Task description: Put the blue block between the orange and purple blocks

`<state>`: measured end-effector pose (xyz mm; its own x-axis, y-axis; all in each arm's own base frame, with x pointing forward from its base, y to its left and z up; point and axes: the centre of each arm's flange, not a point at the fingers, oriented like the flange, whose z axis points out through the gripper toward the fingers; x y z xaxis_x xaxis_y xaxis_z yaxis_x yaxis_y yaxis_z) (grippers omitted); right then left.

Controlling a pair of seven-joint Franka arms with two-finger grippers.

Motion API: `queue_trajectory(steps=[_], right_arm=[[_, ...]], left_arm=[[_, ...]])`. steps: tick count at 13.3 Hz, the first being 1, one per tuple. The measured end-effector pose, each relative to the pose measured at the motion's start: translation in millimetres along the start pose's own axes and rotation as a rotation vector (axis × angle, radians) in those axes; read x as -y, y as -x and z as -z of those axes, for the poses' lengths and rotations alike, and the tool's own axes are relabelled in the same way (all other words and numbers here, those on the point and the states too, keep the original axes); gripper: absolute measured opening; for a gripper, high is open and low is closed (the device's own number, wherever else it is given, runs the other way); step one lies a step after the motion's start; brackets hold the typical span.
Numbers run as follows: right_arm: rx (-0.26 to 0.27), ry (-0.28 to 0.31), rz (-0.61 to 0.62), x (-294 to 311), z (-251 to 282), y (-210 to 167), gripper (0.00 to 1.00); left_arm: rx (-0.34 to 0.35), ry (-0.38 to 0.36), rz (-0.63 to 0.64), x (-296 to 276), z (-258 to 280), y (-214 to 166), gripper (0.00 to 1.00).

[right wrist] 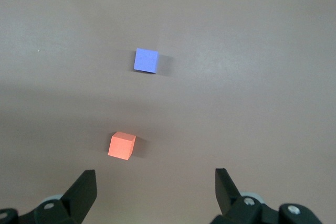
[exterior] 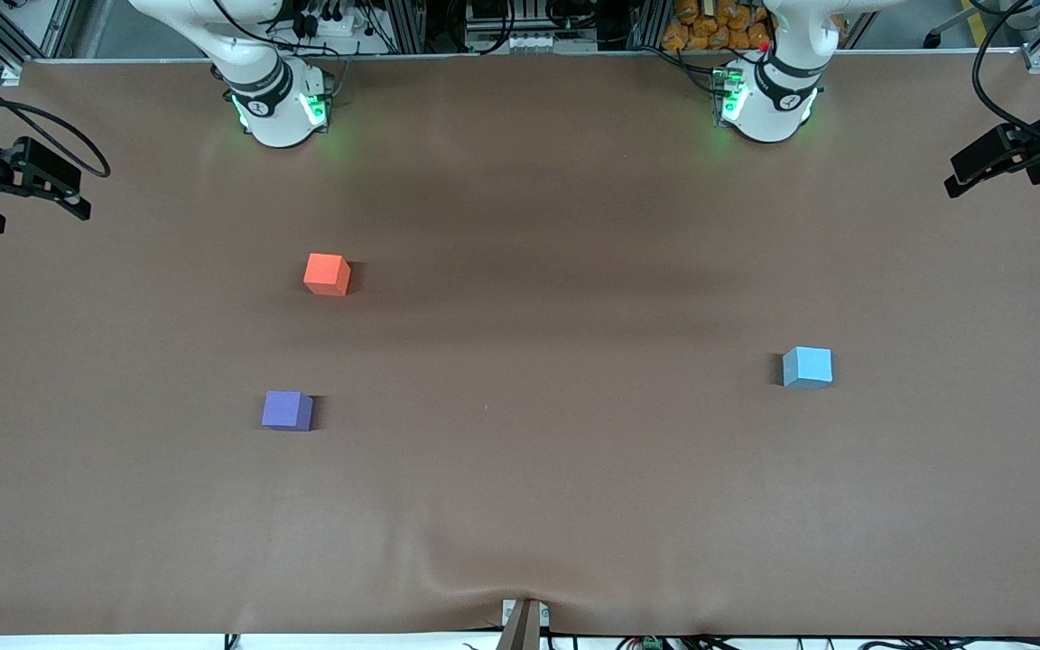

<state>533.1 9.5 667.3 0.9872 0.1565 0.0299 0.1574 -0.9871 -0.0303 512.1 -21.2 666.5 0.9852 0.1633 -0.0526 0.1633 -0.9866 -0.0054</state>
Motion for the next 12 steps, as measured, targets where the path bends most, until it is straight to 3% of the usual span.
queue_trajectory(steps=[7,12], right_arm=[[0.0,0.001,0.0,-0.3,0.0,0.0,1.0],[0.0,0.001,0.0,-0.3,0.0,0.0,1.0]], left_arm=[[0.013,-0.002,0.002,2.6,-1.3,-0.4,1.0],[0.06,-0.01,-0.003,-0.2,-13.5,-3.8,1.0]])
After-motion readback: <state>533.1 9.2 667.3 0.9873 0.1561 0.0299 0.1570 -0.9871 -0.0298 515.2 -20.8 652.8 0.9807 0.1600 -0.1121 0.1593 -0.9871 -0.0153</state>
